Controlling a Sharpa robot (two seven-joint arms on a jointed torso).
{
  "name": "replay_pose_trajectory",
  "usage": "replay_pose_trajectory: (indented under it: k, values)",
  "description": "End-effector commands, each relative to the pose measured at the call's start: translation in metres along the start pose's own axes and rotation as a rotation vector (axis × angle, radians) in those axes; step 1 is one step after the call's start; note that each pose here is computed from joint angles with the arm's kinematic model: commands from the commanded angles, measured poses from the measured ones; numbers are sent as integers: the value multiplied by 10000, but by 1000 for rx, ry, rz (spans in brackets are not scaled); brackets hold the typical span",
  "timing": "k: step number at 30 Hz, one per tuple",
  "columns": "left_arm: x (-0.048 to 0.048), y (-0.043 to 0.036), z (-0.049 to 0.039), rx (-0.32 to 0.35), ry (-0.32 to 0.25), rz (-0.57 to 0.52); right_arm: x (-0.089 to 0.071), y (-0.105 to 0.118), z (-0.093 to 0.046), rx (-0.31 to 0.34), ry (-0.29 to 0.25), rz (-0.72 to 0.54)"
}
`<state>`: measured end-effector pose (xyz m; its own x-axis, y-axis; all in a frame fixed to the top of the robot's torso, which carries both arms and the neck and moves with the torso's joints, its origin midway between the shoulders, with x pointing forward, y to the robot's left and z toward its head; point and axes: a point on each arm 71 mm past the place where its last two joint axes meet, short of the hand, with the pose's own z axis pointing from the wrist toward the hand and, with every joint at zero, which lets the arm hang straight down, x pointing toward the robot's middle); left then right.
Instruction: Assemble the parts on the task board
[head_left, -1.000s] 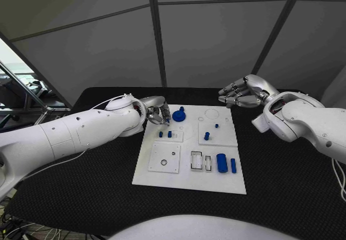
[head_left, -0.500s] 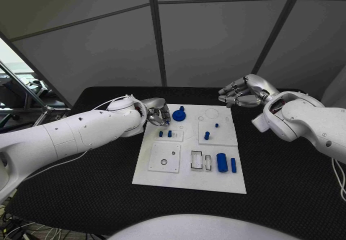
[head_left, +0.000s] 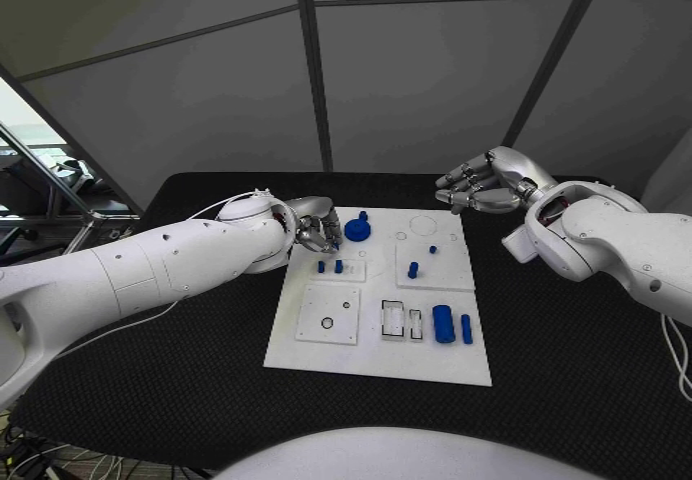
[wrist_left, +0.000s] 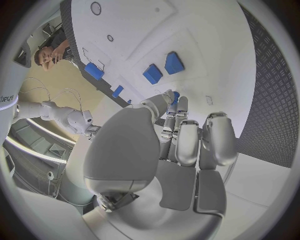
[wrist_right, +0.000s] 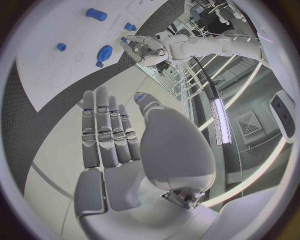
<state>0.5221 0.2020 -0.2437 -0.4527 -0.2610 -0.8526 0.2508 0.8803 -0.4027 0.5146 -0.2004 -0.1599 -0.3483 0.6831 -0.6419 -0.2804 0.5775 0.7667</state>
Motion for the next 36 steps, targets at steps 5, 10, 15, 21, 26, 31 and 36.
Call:
replay_pose_trajectory:
  k: [5, 10, 15, 21, 26, 31, 36]
  values:
    - [12, -2, 7, -6, 23, 8, -3, 20, 4, -13, 1, -2]
    - [17, -2, 16, -7, 27, 9, -1, 22, 6, -14, 1, -1]
    - [21, -1, 24, -12, 29, 9, -2, 20, 7, -13, 1, -2]
    - [17, 25, 22, -26, 29, 10, -9, 10, 2, -8, 1, -7]
    - [10, 46, 12, -36, 23, 9, -7, 7, -1, -12, 12, -48]
    - [-8, 53, -4, -34, 1, 1, -12, -16, 2, -8, 25, -89]
    - [-37, 75, -35, -28, -27, -11, -31, -87, 13, 5, 51, -198]
